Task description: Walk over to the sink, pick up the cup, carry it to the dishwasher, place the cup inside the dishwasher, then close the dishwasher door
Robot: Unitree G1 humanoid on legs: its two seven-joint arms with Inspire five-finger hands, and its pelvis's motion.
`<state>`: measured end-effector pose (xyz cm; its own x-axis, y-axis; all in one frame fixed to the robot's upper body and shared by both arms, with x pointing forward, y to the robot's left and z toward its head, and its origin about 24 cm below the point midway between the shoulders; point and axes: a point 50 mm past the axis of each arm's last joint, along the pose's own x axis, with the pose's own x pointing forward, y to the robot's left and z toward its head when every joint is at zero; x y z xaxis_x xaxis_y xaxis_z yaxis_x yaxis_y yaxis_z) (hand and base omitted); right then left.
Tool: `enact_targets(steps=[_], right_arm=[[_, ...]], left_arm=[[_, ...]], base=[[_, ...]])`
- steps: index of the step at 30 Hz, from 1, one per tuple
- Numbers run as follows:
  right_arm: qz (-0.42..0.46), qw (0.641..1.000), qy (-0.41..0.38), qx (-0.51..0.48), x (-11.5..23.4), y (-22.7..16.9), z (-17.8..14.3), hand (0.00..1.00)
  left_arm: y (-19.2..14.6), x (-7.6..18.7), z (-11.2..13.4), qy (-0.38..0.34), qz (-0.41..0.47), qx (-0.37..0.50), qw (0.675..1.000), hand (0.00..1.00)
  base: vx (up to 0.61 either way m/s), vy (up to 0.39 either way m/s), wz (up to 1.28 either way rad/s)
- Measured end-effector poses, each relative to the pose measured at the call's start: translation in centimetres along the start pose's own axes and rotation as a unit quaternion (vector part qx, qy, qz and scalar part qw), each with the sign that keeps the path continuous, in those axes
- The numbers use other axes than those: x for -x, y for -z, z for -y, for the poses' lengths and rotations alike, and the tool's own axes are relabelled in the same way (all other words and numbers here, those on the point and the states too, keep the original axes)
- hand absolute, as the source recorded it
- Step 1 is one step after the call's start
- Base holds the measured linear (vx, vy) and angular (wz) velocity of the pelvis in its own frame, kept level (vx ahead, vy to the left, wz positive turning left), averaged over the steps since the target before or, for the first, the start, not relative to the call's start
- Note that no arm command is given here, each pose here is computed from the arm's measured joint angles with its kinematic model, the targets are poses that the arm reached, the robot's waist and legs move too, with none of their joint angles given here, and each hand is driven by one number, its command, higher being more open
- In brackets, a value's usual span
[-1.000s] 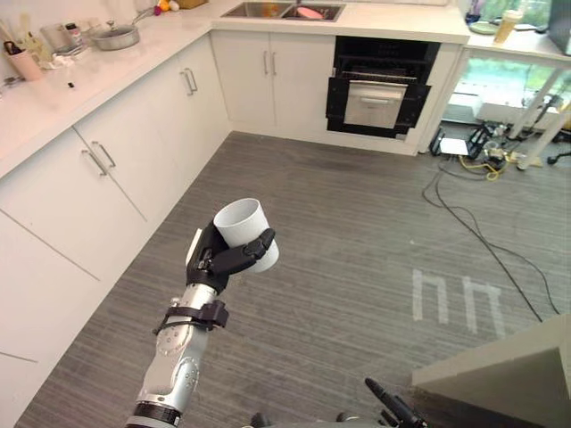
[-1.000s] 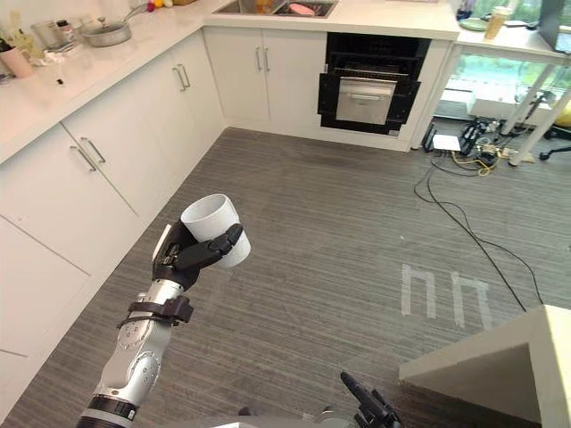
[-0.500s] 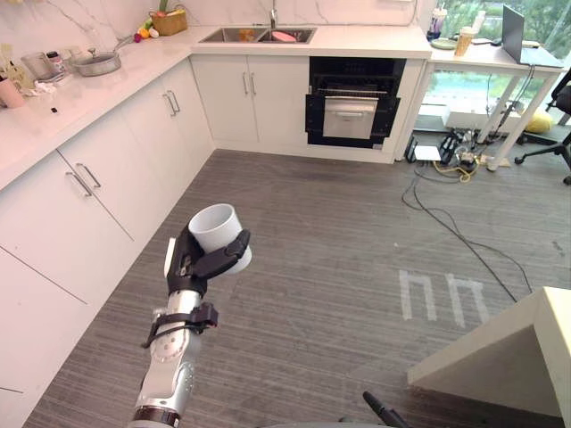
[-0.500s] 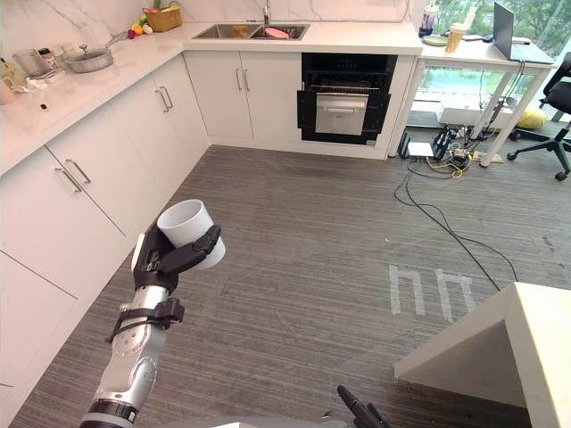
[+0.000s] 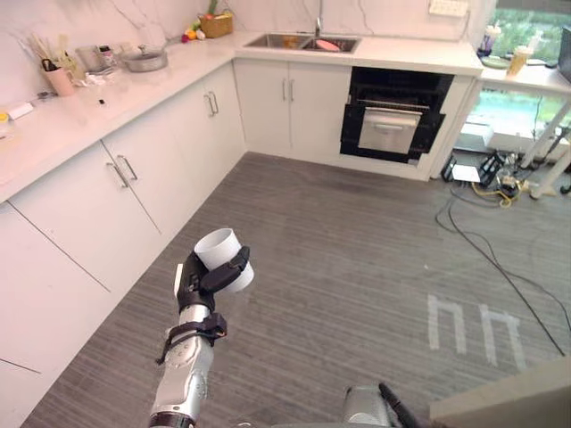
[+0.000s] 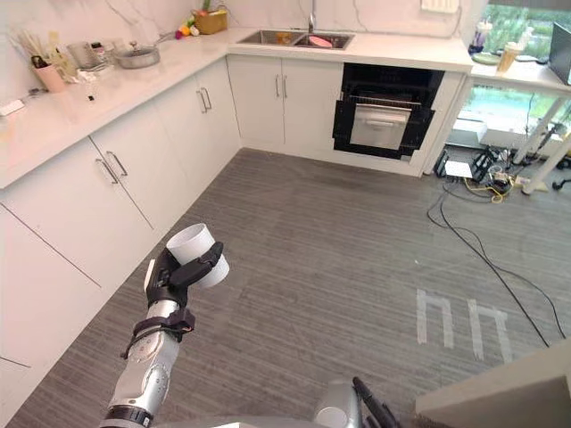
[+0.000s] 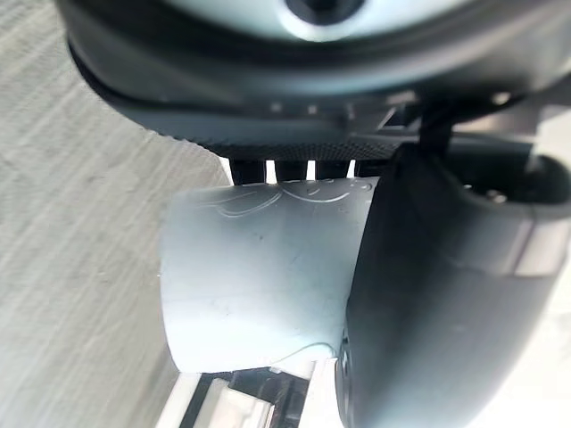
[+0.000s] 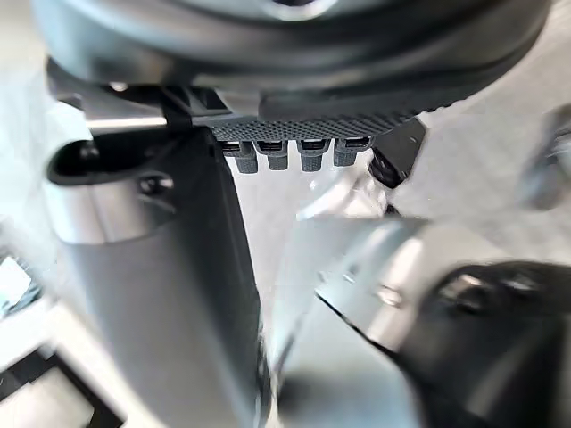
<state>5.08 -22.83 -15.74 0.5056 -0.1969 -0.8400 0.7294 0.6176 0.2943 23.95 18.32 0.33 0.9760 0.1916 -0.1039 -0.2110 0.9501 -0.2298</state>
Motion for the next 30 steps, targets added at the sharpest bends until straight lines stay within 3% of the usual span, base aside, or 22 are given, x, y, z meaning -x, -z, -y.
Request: enact_targets(steps=[8,14,21,25,30], right_arm=[[0.037,0.999,0.023,0.013,0.3,-1.0,0.4,1.00],[0.147,0.987,-0.042,0.041,0.3,-4.5,-3.6,1.00],[0.238,0.969,-0.066,0.013,0.8,-8.5,-4.3,1.00],[0.294,0.947,-0.128,0.005,1.2,-11.7,-7.8,1.00],[0.288,0.948,-0.137,0.005,1.2,-11.2,-8.1,1.00]], left_arm=[[-0.4,-0.4,0.9,0.058,0.000,-0.017,0.998,0.00],[0.8,0.8,1.9,0.106,-0.020,-0.015,0.994,0.00],[1.3,1.8,1.3,0.100,-0.029,0.010,0.995,0.00],[-0.3,2.1,1.7,0.095,0.014,0.029,0.995,0.00],[-2.4,2.3,1.3,0.086,0.082,0.035,0.992,0.00]], base=[[0.45,-0.116,0.56],[0.42,-0.216,-0.13],[0.48,-0.068,-0.53],[0.50,0.110,-0.71],[0.47,0.247,-0.53]])
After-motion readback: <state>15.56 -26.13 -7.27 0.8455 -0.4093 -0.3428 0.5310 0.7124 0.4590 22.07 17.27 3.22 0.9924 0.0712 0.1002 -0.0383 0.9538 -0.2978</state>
